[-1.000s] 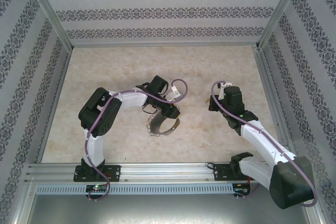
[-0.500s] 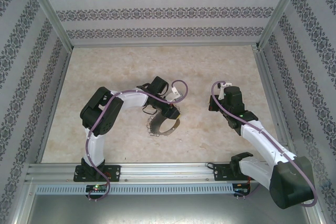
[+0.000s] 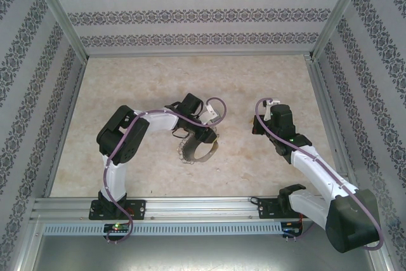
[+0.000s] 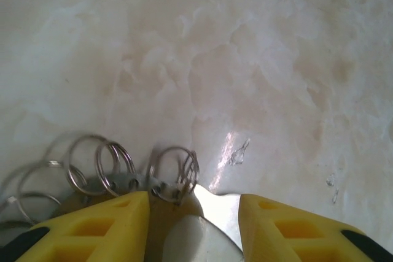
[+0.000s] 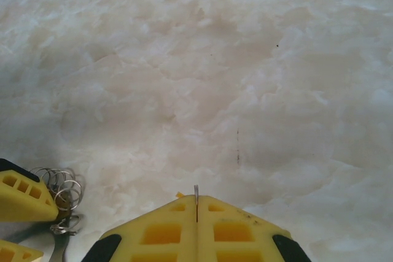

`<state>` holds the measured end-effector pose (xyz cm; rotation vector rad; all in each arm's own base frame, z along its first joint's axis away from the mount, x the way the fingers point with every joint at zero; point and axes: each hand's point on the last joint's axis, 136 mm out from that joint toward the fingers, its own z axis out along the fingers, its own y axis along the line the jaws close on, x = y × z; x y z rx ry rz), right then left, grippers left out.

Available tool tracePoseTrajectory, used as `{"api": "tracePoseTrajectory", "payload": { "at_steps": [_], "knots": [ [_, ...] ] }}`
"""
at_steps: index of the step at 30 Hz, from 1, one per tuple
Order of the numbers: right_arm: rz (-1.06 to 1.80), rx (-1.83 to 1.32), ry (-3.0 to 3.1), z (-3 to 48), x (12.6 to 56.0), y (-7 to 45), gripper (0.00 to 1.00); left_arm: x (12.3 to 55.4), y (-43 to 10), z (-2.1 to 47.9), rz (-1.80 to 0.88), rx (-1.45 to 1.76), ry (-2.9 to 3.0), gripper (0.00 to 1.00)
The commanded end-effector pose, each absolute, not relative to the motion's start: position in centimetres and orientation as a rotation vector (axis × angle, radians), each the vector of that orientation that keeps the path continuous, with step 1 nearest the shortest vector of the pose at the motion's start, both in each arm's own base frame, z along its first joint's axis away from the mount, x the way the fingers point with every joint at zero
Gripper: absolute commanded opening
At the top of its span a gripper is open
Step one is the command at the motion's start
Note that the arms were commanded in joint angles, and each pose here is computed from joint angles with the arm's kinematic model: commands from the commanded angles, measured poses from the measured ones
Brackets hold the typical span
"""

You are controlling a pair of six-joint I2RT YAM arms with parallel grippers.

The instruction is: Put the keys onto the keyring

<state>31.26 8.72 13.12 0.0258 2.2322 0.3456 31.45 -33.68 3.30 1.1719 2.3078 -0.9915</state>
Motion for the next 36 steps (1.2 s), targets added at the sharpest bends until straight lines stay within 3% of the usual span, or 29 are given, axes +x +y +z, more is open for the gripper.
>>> {"api": "tracePoseTrajectory", "payload": {
  "at_steps": [1, 13, 36],
  "knots": [
    [0.357, 0.057, 2.218, 13.3, 31.4, 8.4, 0.0, 32.0, -33.3, 4.4, -0.916, 1.117, 2.27, 0.45],
    [0.37, 0.054, 2.213, 13.5, 31.5, 8.6, 0.0, 33.1, -32.0, 8.1, -0.729, 1.006, 2.142, 0.5],
    [0.367, 0.054, 2.22, 13.2, 31.5, 8.6, 0.0, 32.2, -33.8, 4.5, -0.827, 1.075, 2.215, 0.46]
  ]
}}
